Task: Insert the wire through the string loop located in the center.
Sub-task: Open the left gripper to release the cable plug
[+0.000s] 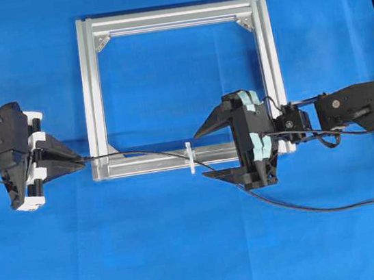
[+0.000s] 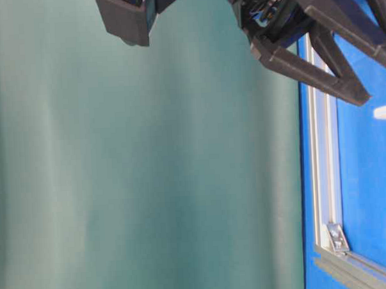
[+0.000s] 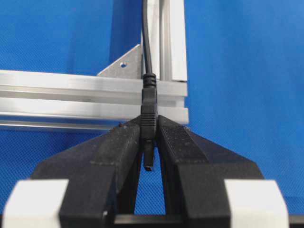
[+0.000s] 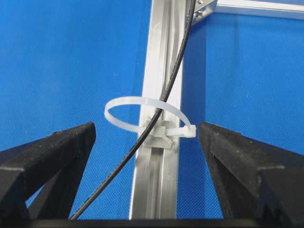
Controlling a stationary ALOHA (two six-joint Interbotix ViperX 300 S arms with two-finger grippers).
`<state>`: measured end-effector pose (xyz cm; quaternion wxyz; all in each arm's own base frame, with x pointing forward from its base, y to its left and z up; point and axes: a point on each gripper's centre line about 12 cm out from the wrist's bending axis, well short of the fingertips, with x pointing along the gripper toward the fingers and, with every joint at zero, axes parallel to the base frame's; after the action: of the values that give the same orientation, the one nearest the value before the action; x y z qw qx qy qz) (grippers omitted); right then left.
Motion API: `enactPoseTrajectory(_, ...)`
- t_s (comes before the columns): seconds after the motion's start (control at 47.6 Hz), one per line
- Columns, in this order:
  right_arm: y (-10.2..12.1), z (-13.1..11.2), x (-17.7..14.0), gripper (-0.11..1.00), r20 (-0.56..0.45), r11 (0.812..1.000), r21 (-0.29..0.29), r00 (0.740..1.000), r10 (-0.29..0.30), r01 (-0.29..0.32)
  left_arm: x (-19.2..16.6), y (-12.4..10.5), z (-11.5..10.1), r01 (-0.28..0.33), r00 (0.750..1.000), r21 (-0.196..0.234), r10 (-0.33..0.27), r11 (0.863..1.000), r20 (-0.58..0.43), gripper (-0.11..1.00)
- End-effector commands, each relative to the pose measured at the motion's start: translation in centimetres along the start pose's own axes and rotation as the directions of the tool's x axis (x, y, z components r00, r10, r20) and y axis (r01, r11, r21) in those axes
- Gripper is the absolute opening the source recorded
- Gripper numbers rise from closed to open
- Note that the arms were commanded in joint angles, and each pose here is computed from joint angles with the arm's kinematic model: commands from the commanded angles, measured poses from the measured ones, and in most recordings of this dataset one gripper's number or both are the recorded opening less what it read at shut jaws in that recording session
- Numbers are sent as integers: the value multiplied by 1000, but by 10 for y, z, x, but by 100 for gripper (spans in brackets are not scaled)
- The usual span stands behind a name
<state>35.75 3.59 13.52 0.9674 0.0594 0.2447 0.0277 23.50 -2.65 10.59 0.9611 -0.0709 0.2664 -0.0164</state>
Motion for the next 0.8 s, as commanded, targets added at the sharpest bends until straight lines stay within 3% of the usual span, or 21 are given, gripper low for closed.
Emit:
enactPoseTrajectory(0.0, 4, 14, -3, 94, 37, 1000, 1, 999, 9, -9, 1, -2, 7, 8, 1000, 5, -9, 1000, 22, 13)
enactPoseTrajectory(0.063, 4, 13, -3, 94, 34, 1000, 0, 999, 10, -10, 1, -2, 7, 6, 1000, 2, -6, 1000, 22, 27)
enactPoseTrajectory(0.21, 4, 14, -2, 94, 34, 1000, 0, 999, 10, -10, 1, -1, 6, 4, 1000, 3, -4, 1000, 21, 72)
enactPoseTrajectory(0.294, 4, 14, -2, 94, 34, 1000, 0, 999, 10, -10, 1, 0, 6, 1, 1000, 1, -1, 1000, 20, 88)
enactPoseTrajectory(0.777, 5, 18, -4, 94, 28, 1000, 1, 1000, 10, -10, 1, -1, 16, 4, 999, 5, -4, 1000, 51, 85)
